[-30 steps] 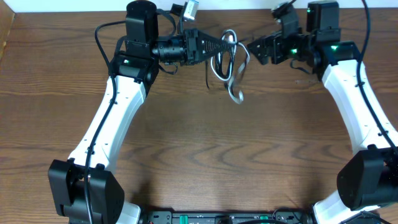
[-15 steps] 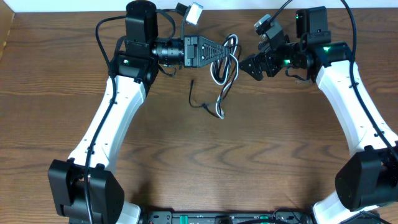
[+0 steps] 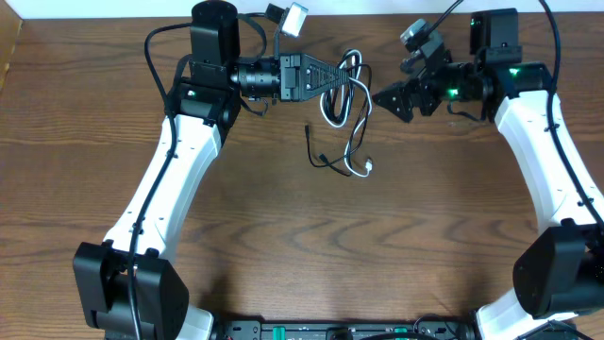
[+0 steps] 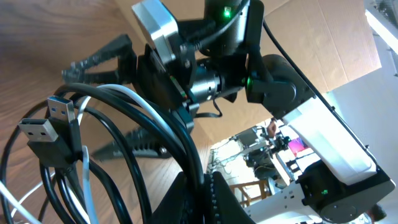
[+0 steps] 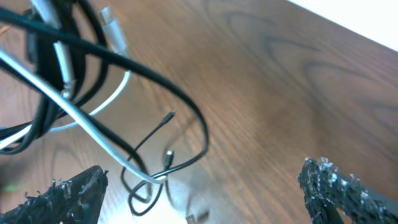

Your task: Untangle cables

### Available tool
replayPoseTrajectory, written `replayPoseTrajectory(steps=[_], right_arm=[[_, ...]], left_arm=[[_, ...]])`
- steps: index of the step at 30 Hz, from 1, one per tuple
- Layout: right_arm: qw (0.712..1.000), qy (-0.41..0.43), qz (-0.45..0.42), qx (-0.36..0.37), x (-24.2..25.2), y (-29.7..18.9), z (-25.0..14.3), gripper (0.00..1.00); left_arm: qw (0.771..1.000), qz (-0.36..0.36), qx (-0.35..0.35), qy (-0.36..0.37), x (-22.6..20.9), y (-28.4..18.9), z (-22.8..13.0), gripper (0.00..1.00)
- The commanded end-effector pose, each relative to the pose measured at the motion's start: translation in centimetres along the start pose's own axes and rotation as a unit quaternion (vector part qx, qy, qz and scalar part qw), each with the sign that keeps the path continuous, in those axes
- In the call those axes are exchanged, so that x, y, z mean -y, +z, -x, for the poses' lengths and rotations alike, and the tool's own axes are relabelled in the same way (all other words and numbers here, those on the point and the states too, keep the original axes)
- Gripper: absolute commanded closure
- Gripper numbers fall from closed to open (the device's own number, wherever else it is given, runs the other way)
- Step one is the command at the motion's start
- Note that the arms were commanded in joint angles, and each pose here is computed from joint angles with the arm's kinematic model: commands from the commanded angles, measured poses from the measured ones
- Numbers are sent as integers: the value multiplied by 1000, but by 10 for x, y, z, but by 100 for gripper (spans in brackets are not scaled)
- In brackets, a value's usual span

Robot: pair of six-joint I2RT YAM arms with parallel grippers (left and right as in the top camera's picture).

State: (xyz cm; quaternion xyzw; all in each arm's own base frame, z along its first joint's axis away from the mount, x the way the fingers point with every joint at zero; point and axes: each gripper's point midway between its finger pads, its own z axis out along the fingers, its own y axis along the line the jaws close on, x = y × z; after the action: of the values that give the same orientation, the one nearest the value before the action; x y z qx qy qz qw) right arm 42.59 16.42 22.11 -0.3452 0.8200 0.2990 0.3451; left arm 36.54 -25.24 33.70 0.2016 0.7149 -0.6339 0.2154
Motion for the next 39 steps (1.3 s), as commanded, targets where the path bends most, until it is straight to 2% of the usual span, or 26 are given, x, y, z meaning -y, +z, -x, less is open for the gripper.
replayPoseTrajectory(steps=[1,11,16,19,27,30,34,37,39], right_arm=[[999,-37,30,-2,-19,4,3,5],[997,-68,48,-9,-25,42,0,11],[998,-62,-11,-2,7,73,4,13],[998,-61,-29,20,16,71,16,24],[994,-10,-68,84,28,18,52,92],[992,3,-76,100,25,-3,61,99],[991,10,-79,107,11,-23,68,99],[992,16,-79,99,5,-28,65,99],[991,41,-86,89,7,-29,59,99]], left_arm=[[1000,-2,0,5,3,0,1,93],[1000,1,0,-29,1,0,0,93],[999,5,-5,-50,-2,0,-5,92],[998,7,-7,-58,-3,0,-7,93],[998,22,4,-58,-9,0,-3,93],[997,41,17,-56,-15,-1,1,93],[993,86,42,-67,-32,-3,7,92],[983,153,64,-85,-58,-10,6,92],[966,216,79,-116,-82,-19,2,93]])
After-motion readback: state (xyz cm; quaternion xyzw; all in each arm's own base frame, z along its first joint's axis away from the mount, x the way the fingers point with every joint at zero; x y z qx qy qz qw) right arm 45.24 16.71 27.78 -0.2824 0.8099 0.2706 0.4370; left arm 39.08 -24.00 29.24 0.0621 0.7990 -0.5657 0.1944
